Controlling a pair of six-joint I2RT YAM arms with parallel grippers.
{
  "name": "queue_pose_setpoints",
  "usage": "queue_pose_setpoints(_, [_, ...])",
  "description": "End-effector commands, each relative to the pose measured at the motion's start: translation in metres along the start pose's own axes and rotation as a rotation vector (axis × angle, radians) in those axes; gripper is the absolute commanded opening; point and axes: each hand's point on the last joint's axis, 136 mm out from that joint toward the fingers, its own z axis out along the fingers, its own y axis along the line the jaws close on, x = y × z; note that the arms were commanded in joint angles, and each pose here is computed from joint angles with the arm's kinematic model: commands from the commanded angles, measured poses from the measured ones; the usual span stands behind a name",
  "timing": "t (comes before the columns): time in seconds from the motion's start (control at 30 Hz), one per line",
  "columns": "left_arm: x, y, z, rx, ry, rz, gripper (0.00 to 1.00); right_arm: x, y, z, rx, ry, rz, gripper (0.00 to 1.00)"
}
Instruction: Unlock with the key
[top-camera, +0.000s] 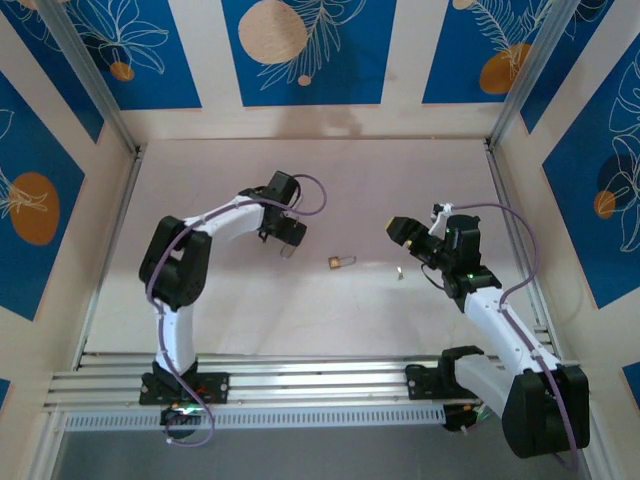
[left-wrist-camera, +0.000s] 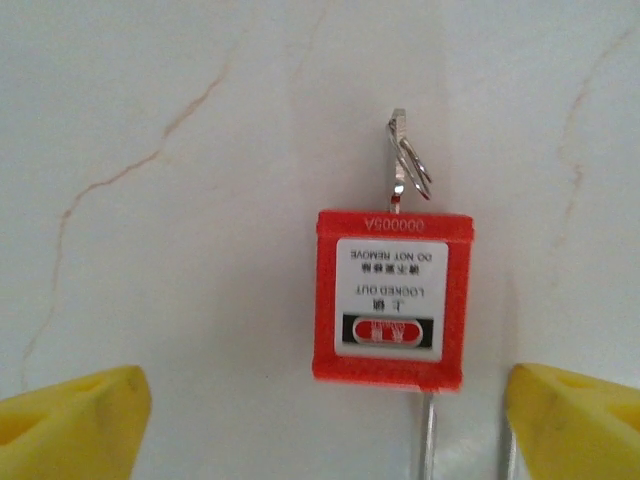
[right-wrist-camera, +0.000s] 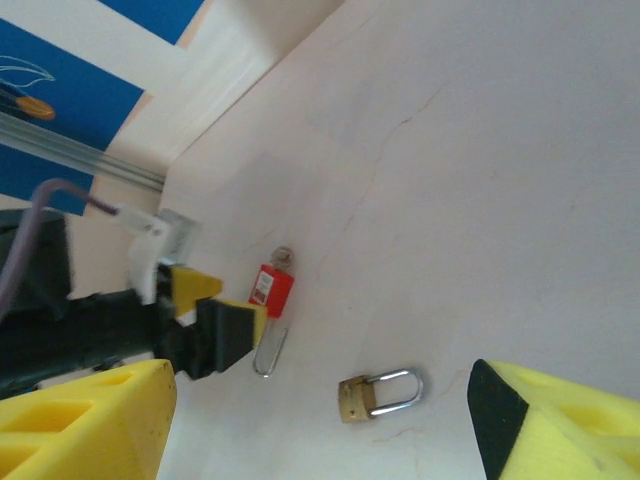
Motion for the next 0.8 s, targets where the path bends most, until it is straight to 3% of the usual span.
queue_pose_setpoints(0.0, [-0.016, 0.003, -0.03, 0.029, -0.105, 0.004, 0.99, -0.006, -0.014, -0.002, 0.091, -0.025, -0.03, 0.78])
queue_pose_setpoints(0.3, [-0.044, 0.011, -0.102, 0.036, -0.362, -0.069, 1.0, -0.013, -0.04, 0.004, 0.245, -0.08, -0.073, 0.75])
queue_pose_setpoints(0.5, [-0.039, 0.024, -0.144, -0.003, -0.584, -0.155, 1.0, 0.01, -0.064, 0.017, 0.344, 0.046, -0.049, 0.73])
queue_pose_setpoints(0.77, [-0.017, 0.033, -0.176, -0.021, -0.64, -0.176, 1.0, 0.029, -0.051, 0.016, 0.372, 0.223, -0.052, 0.69])
